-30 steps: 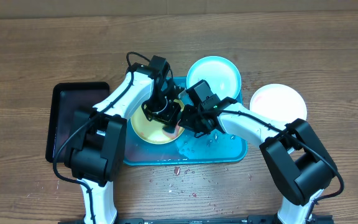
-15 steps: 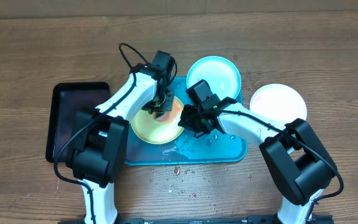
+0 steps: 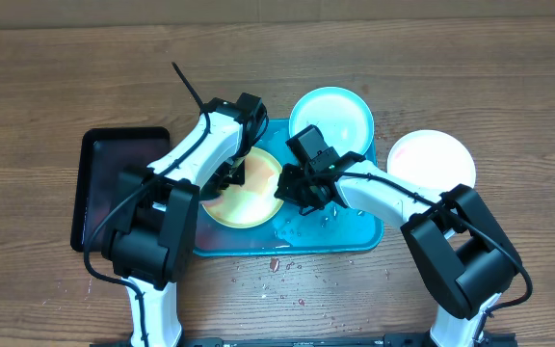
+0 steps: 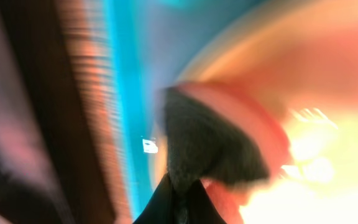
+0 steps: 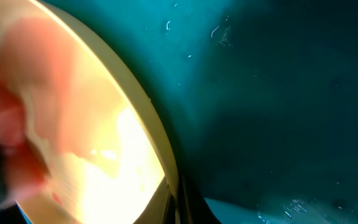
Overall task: Clean dirty plates on tray and stack at the side
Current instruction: 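Scrub the yellow plate with the sponge while right gripper holds rim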
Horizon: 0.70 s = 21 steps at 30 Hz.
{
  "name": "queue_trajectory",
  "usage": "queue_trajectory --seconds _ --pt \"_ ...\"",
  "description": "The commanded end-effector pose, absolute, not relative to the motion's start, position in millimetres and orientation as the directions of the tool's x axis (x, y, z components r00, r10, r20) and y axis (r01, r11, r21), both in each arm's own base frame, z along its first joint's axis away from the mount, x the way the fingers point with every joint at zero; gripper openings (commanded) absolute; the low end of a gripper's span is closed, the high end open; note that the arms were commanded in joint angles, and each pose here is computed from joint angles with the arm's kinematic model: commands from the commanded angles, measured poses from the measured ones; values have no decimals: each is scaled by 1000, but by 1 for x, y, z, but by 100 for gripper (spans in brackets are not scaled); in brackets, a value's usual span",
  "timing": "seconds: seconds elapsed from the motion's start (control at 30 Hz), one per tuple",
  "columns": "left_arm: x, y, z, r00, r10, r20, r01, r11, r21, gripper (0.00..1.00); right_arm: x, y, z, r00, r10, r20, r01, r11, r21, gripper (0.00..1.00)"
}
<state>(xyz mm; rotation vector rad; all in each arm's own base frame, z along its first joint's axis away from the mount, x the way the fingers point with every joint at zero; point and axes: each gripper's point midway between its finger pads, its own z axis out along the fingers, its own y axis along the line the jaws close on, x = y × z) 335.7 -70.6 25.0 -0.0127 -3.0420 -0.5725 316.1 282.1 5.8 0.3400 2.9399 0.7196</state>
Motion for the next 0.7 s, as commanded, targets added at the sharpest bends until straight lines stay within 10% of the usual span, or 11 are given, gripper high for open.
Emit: queue_trajectory --seconds 0.0,0.13,0.4,0.67 --pt "306 -126 11 -929 301 215 298 953 -48 4 321 277 2 -965 257 -47 209 869 449 4" --pt "294 -159 17 -876 446 184 388 878 -280 4 321 277 2 -965 257 -47 209 869 449 4" --pt "330 -174 12 -900 434 29 410 869 -277 4 320 278 3 -966 254 -43 208 867 452 4" --pt "388 -126 7 -984 133 -121 124 989 82 4 320 278 3 -967 251 -44 205 868 452 4"
